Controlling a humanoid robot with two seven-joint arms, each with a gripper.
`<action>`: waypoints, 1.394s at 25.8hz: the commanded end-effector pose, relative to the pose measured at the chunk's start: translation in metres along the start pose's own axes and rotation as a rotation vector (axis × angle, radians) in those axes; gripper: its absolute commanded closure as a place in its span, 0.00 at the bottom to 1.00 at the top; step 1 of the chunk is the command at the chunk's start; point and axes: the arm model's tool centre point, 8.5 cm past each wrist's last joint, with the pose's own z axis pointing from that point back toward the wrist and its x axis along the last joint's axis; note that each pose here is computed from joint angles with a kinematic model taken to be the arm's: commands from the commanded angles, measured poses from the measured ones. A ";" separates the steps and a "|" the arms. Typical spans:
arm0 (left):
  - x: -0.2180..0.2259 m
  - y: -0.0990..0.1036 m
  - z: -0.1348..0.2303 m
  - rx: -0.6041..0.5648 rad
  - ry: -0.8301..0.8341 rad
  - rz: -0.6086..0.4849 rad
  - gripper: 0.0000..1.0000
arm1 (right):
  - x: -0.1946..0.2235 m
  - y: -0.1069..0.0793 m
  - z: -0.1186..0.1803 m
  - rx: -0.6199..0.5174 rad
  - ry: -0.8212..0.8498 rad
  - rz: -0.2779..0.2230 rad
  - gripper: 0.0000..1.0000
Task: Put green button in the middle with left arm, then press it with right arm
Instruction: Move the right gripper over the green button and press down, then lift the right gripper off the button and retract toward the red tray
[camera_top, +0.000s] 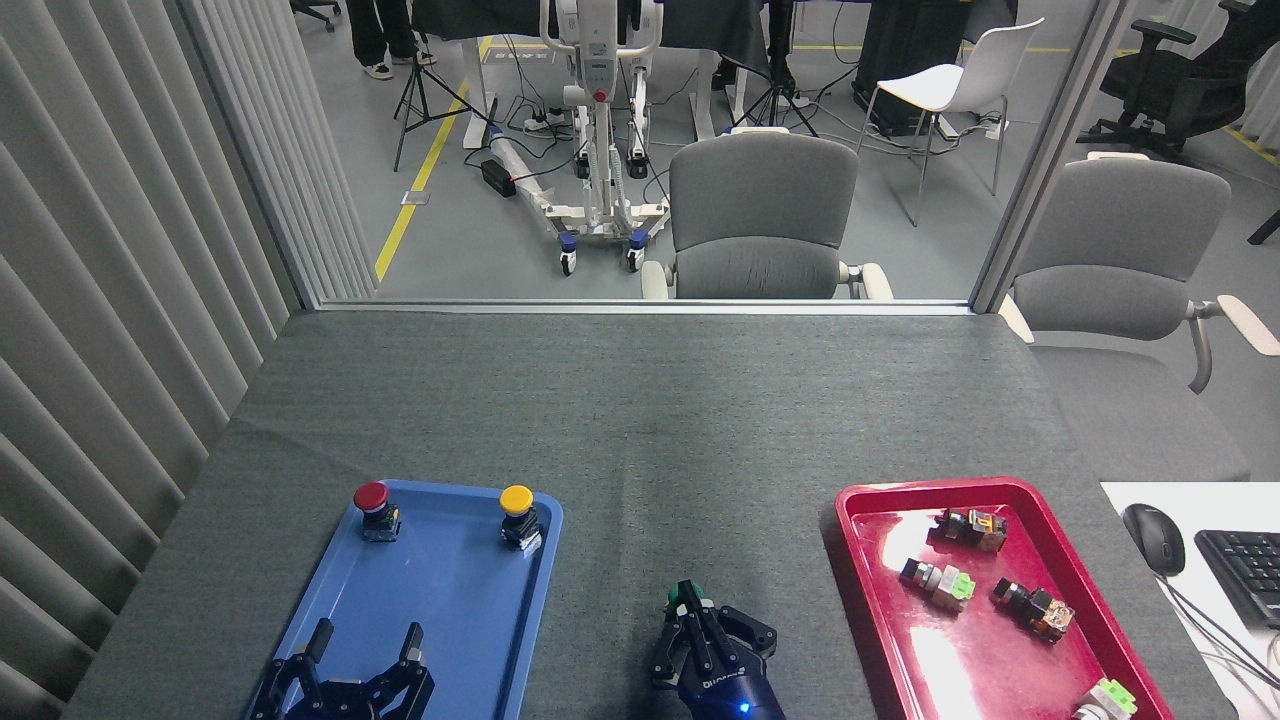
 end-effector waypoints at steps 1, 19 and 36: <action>0.000 0.003 -0.001 0.009 0.004 0.000 0.01 | 0.000 0.003 0.000 0.016 0.000 -0.001 1.00; -0.018 0.027 -0.006 0.067 0.001 -0.041 0.00 | -0.007 -0.039 -0.004 -0.138 0.028 -0.017 1.00; -0.037 0.051 0.007 0.065 -0.031 -0.119 0.00 | -0.049 -0.044 0.012 -0.168 0.184 -0.044 0.03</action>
